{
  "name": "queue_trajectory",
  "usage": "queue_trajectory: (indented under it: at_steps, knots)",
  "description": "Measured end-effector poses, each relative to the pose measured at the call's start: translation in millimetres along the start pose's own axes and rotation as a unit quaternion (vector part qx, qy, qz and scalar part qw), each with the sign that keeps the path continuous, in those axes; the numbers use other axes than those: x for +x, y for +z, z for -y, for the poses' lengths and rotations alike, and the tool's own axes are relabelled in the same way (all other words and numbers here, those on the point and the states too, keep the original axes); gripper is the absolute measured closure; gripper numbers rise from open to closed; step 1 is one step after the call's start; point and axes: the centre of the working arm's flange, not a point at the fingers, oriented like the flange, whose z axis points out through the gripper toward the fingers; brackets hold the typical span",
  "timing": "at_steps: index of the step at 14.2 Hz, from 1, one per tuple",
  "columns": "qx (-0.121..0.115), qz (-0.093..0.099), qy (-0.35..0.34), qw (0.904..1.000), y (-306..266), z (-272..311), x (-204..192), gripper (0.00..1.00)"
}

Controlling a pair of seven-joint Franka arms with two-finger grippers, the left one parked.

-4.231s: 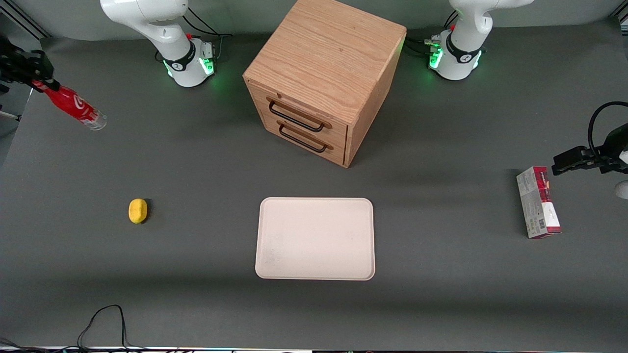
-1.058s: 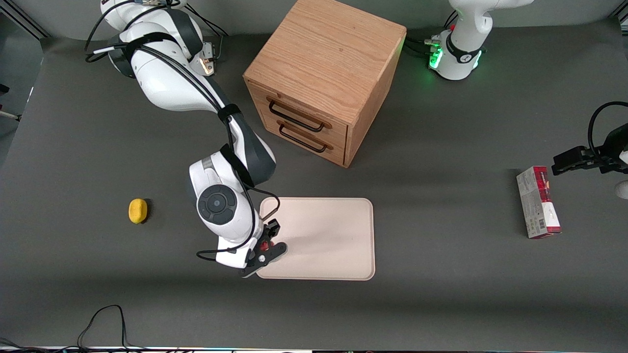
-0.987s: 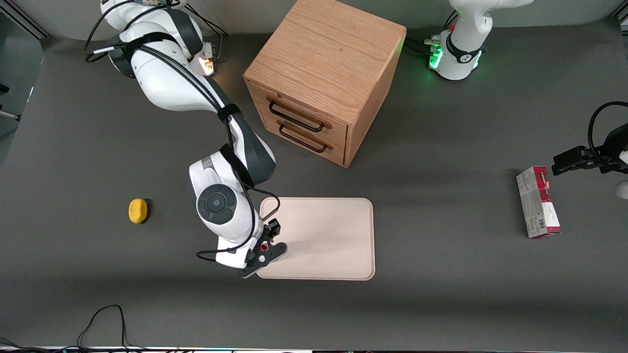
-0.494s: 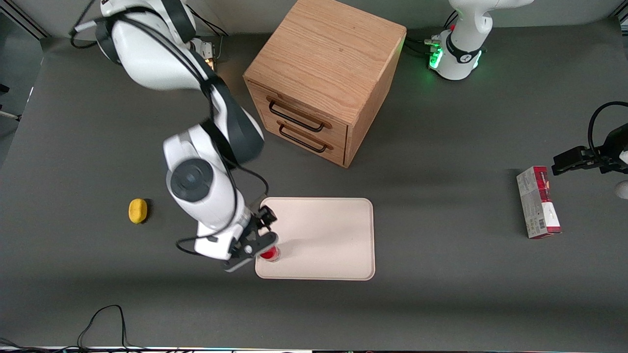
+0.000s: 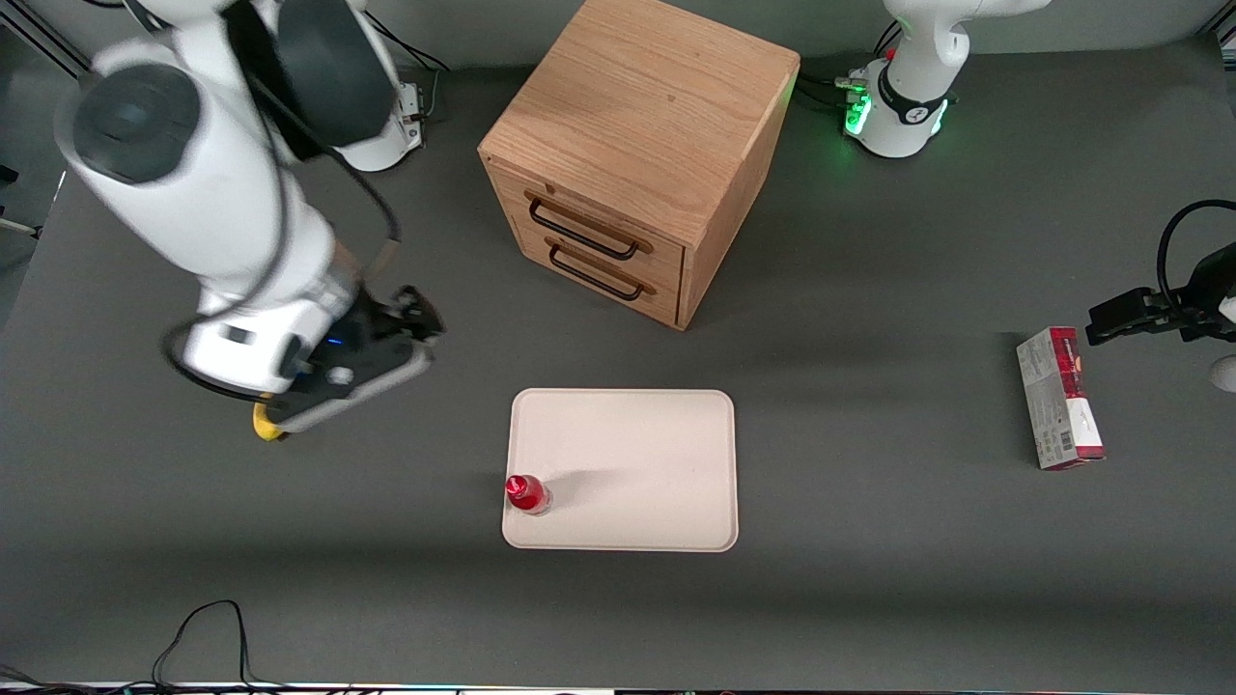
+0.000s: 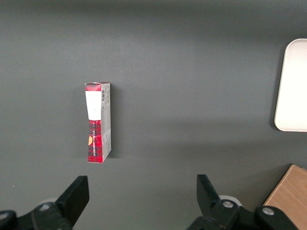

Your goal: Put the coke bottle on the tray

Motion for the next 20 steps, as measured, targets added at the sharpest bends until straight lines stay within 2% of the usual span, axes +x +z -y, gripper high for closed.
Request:
queue_trajectory:
  at_steps: [2, 5, 9, 13, 20]
  knots:
    - [-0.008, 0.011, 0.032, 0.9994, -12.0, -37.5, -21.3, 0.0]
    - [0.021, 0.027, 0.096, 0.9948, -20.8, -124.6, -71.4, 0.0]
    - [0.044, 0.028, 0.154, 0.9866, -10.5, -216.0, -139.3, 0.0]
    - [0.054, 0.03, 0.169, 0.9837, 5.0, -228.8, -166.4, 0.0]
    - [0.049, 0.037, 0.166, 0.9842, 22.2, -226.7, -164.4, 0.0]
